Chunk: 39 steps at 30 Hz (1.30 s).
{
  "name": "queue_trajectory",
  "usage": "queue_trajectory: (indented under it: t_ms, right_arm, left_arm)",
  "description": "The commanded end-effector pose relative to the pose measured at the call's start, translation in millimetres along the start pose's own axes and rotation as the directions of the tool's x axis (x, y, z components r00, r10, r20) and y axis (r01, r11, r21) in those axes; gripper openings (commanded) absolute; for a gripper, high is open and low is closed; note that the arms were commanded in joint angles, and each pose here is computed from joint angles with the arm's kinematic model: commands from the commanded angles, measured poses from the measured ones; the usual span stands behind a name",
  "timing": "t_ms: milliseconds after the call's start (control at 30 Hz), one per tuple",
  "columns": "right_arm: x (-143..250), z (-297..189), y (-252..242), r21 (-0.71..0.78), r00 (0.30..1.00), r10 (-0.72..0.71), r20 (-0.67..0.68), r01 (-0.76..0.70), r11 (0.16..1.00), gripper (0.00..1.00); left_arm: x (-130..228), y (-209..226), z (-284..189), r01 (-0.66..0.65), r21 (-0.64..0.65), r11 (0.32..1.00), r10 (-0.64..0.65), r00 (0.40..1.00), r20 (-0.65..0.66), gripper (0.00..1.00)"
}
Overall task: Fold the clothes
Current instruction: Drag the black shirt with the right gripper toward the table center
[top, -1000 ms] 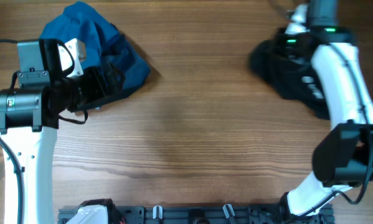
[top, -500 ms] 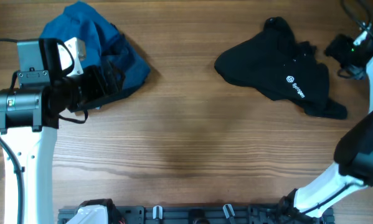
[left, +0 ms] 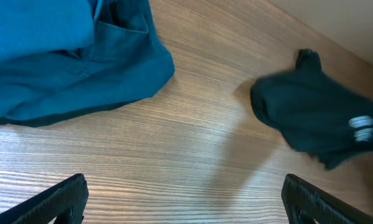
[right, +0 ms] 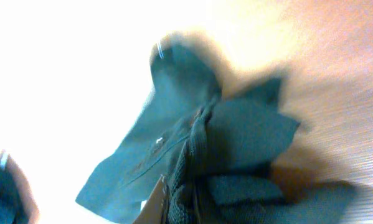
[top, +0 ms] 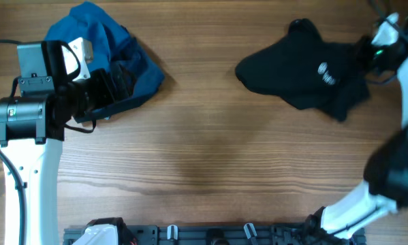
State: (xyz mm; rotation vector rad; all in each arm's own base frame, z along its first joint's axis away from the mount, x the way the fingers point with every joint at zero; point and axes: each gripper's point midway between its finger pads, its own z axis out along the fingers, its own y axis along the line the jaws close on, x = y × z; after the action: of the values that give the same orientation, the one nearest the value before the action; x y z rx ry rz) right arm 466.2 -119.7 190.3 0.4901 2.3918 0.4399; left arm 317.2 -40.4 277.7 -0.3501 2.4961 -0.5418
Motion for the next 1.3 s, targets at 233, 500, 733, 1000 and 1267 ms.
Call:
queue_trajectory:
  t_ms: [233,500,733,1000,1267]
  right_arm:
    - [-109.0,-257.4,83.5,-0.027,0.751,-0.099,0.652,0.154,0.988,0.04]
    - [-36.5,-296.7,275.9,-0.633,0.827,-0.154,0.541,0.521,0.573,0.04]
    - [6.2,-334.3,297.7,-0.69,0.804,-0.256,0.537,0.593,0.414,0.06]
    - [-23.4,-147.8,155.5,-0.218,0.942,-0.235,0.238,0.288,0.932,0.09]
    - [-7.8,12.6,4.2,0.148,0.995,-0.057,-0.079,0.068,0.987,0.7]
  left_arm:
    - [-6.8,-8.0,-5.2,-0.008,0.025,1.0,0.007,1.0,0.027,1.0]
    - [-17.0,-11.7,-5.8,-0.025,0.039,0.999,0.022,0.997,0.068,1.0]
    - [-16.6,-11.6,-5.8,-0.024,0.038,0.999,0.022,0.998,0.066,1.0]
    - [-17.0,-11.7,-5.8,-0.025,0.039,0.999,0.022,0.997,0.068,1.0]
    - [-17.7,-12.0,-5.9,-0.026,0.039,0.999,0.023,0.997,0.071,1.0]
